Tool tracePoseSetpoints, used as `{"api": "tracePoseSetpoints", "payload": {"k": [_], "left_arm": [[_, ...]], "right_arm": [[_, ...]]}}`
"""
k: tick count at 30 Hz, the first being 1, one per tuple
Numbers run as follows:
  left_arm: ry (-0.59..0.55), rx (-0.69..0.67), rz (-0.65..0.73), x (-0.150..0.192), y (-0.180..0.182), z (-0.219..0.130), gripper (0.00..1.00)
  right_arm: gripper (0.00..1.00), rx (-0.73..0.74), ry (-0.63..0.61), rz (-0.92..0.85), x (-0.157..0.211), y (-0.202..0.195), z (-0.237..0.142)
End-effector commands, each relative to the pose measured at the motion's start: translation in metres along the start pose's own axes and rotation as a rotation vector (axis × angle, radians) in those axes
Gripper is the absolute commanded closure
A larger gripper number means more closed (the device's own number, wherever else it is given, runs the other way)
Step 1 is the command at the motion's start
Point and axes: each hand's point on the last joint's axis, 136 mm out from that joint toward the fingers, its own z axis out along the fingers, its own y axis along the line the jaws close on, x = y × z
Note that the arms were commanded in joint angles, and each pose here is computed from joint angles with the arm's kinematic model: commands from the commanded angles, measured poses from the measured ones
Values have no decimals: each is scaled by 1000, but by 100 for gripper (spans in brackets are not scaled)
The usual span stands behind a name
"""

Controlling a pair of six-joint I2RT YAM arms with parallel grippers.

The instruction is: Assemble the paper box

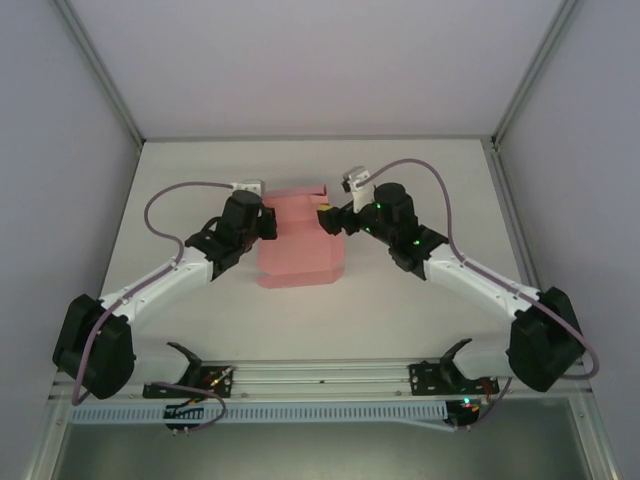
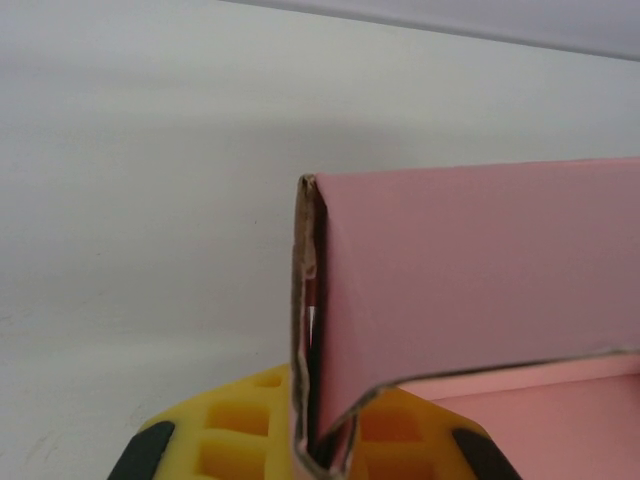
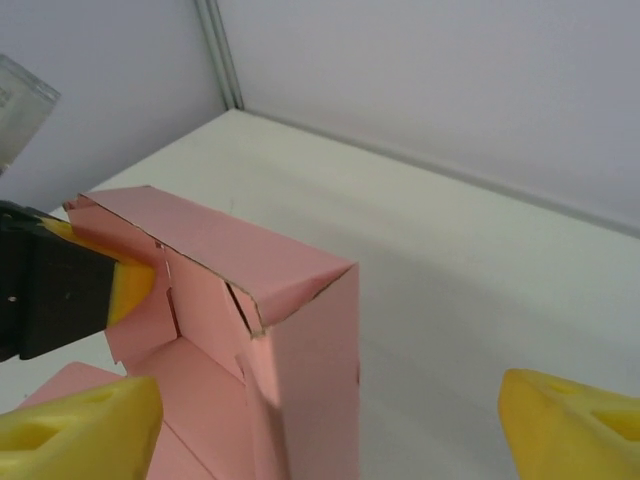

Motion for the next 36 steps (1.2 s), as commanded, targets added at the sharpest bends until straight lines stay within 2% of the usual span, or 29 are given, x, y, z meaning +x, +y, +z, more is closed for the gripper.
{"api": "tracePoseSetpoints", "payload": {"k": [1, 5, 7, 11, 13, 14, 16, 18, 19, 21, 24, 27, 29, 36], "left_arm": [[-35, 33, 9, -17, -7, -10, 100], [-38, 32, 11, -18, -7, -11, 100], [-42, 32, 9, -19, -7, -12, 100], [-38, 51, 6, -19, -11, -10, 100], [-37, 57, 8, -19, -13, -11, 100], [-36, 54, 7, -19, -12, -10, 100], [-35, 55, 5, -18, -12, -11, 100], [-37, 60, -2, -20, -13, -12, 100], [-38, 62, -6, -20, -13, -13, 100], [-41, 56, -22, -22, -12, -14, 100], [-21, -33, -59, -22, 1, -15, 100], [11, -164, -89, -20, 22, -18, 100], [26, -217, -114, -17, 33, -19, 100], [62, -306, -166, -10, 55, -24, 100]], "right_arm": [[19, -22, 48, 36, 3, -1, 14], [26, -12, 60, 34, 3, -5, 25], [33, 6, 67, 34, 5, -9, 27], [33, 35, 109, 29, 15, -15, 35], [36, 42, 115, 27, 17, -16, 38], [44, 53, 118, 30, 18, -19, 39], [51, 83, 122, 23, 20, -24, 41], [64, 150, 130, 16, 22, -36, 41], [67, 190, 140, 7, 24, -43, 41], [81, 281, 173, -23, 31, -58, 41], [89, 521, 260, -93, 42, -92, 31], [92, 876, 345, -196, 46, -133, 2], [95, 1052, 401, -244, 48, -150, -18], [95, 1376, 427, -379, 36, -171, -54]]}}
